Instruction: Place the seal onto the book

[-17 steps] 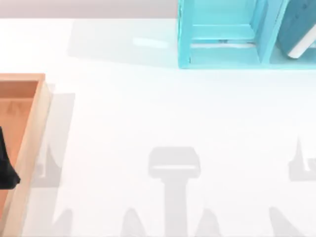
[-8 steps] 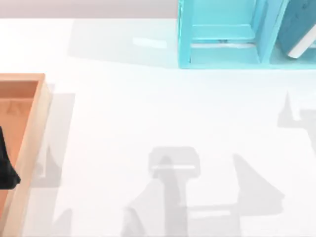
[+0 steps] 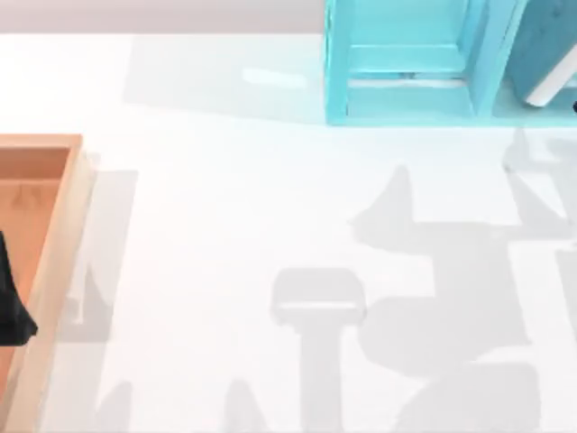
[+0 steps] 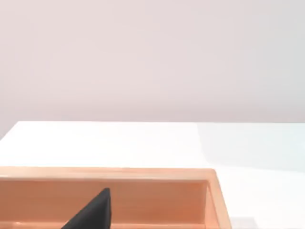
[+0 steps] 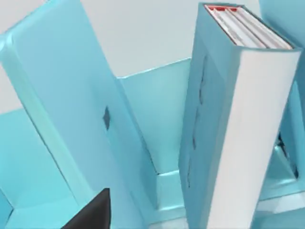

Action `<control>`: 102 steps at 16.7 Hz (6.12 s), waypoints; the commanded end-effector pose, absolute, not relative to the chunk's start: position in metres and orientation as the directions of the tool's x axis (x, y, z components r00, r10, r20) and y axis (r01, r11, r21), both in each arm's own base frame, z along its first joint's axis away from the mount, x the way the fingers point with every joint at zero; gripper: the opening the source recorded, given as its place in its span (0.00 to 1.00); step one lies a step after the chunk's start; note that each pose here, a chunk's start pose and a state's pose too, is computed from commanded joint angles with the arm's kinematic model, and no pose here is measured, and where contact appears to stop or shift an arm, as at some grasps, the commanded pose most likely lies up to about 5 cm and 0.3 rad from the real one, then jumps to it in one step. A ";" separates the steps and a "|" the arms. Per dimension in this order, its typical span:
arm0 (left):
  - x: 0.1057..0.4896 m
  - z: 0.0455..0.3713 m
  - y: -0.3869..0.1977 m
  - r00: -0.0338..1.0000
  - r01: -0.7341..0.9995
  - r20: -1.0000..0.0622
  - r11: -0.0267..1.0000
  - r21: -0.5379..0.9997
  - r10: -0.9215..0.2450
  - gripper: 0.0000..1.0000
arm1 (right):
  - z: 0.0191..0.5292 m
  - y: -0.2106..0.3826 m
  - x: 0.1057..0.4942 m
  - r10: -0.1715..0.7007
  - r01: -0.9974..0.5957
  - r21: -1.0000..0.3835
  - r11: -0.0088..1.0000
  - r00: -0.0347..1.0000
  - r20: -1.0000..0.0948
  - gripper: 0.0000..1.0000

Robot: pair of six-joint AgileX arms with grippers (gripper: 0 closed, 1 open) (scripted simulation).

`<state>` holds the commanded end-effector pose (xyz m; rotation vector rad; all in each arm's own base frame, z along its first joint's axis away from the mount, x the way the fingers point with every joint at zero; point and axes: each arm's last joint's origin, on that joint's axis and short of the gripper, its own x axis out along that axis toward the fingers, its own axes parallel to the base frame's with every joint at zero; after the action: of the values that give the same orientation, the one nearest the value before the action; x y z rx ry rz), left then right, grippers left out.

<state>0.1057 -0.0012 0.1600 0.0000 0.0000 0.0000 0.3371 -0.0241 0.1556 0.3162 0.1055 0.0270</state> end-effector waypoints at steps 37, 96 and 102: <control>0.106 0.160 -0.001 1.000 0.000 0.000 1.000 0.000 0.000 1.00 | 0.080 -0.025 0.475 0.060 -0.012 0.384 0.923 0.992 -0.114 0.47; 0.106 0.160 -0.001 1.000 0.000 0.000 1.000 0.000 0.000 1.00 | 0.169 0.231 0.247 0.305 -0.419 -0.749 0.513 0.905 -0.298 0.00; 0.106 0.160 -0.001 1.000 0.000 0.000 1.000 0.000 0.000 1.00 | 0.137 0.287 0.197 0.272 -0.307 -0.949 0.075 0.922 -0.276 0.00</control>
<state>0.1057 -0.0012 0.1600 0.0000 0.0000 0.0000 0.1970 0.2872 0.1374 -1.4311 0.0294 0.4339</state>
